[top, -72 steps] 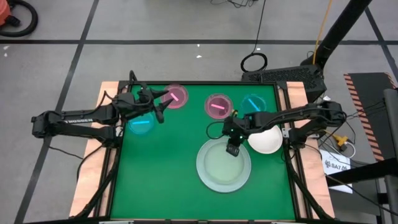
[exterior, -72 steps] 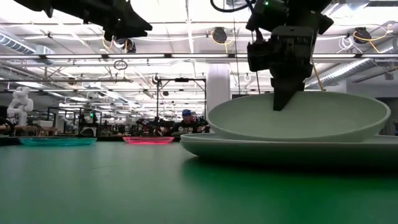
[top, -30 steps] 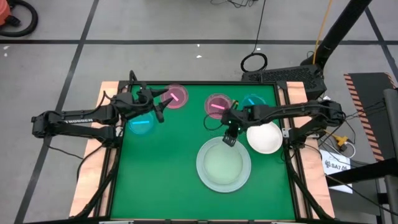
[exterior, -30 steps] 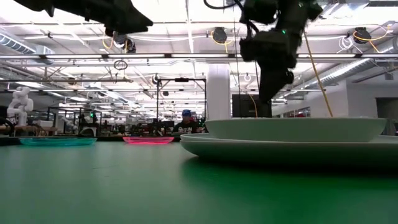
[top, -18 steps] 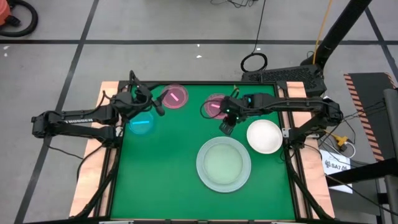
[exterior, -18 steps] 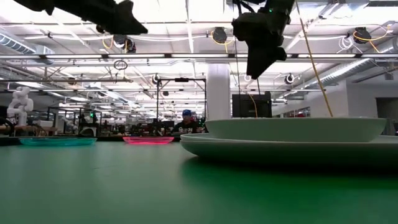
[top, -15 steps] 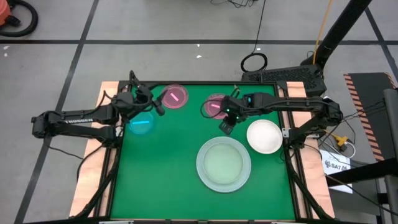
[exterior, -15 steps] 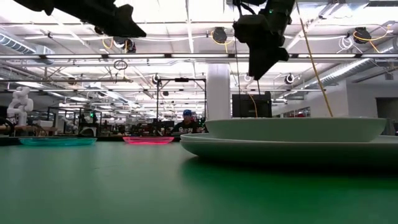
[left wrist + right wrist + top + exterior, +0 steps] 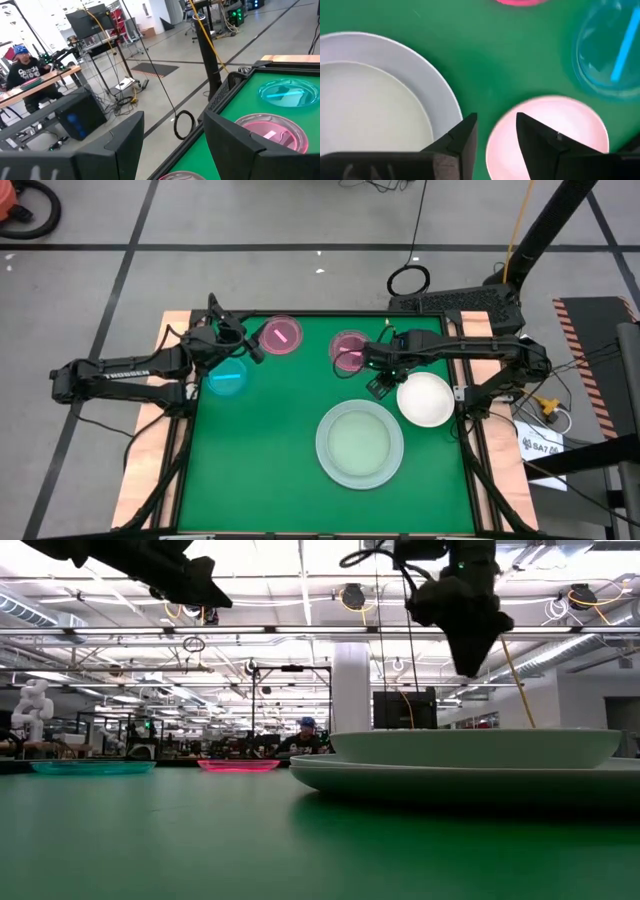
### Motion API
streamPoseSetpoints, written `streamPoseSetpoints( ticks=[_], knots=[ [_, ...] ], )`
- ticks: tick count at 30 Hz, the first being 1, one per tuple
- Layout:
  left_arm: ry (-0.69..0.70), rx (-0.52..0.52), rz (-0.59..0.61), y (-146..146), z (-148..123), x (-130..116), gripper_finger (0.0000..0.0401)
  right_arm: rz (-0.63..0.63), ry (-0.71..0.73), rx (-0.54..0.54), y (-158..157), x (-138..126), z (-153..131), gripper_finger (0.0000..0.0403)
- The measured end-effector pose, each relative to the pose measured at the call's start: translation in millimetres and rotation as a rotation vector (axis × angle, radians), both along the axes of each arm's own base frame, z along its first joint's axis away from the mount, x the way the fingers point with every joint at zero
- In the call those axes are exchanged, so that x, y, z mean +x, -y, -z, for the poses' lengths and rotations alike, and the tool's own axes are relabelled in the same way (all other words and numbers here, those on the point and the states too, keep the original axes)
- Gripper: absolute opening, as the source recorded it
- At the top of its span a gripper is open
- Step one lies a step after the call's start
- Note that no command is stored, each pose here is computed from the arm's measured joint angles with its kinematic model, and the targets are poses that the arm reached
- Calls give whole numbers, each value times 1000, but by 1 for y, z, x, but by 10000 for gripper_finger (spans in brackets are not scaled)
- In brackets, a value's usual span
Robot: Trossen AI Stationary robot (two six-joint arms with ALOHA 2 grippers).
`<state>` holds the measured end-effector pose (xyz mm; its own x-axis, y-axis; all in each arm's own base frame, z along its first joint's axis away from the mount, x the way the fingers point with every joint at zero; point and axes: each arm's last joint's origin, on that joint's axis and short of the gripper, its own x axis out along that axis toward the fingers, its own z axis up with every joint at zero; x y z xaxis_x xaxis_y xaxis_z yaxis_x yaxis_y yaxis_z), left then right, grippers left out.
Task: Stack plastic plates
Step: Stack the white plate on top of the green plate
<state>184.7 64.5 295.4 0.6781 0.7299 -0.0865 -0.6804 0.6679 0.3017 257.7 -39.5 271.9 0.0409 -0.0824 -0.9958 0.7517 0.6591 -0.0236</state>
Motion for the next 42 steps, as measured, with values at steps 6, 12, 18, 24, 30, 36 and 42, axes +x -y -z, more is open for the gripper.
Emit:
streamPoseSetpoints(
  ticks=[6, 12, 18, 24, 30, 36, 42],
  knots=[
    [-17, -7, 0, 0, 2, 0, 212, 24, -111, 15, -9, -11, 24, 130],
    [-5, -19, -2, 0, 2, 0, 212, 114, -166, 40, -12, -22, 55, 130],
    [-4, -20, -2, 0, 2, 0, 212, 238, -91, 92, -11, -21, 78, 130],
    [-9, -16, -1, 0, 2, 0, 212, 339, -75, 63, -10, -23, 86, 130],
    [-51, -12, 0, 0, 5, -1, 212, 418, -76, 56, -10, -27, 96, 130],
    [-59, -1, 1, 0, 4, -1, 212, 441, -44, 17, -9, -28, 110, 130],
    [-56, 9, 1, 0, 3, 0, 212, 441, -48, 4, -8, -26, 119, 128]
  ],
)
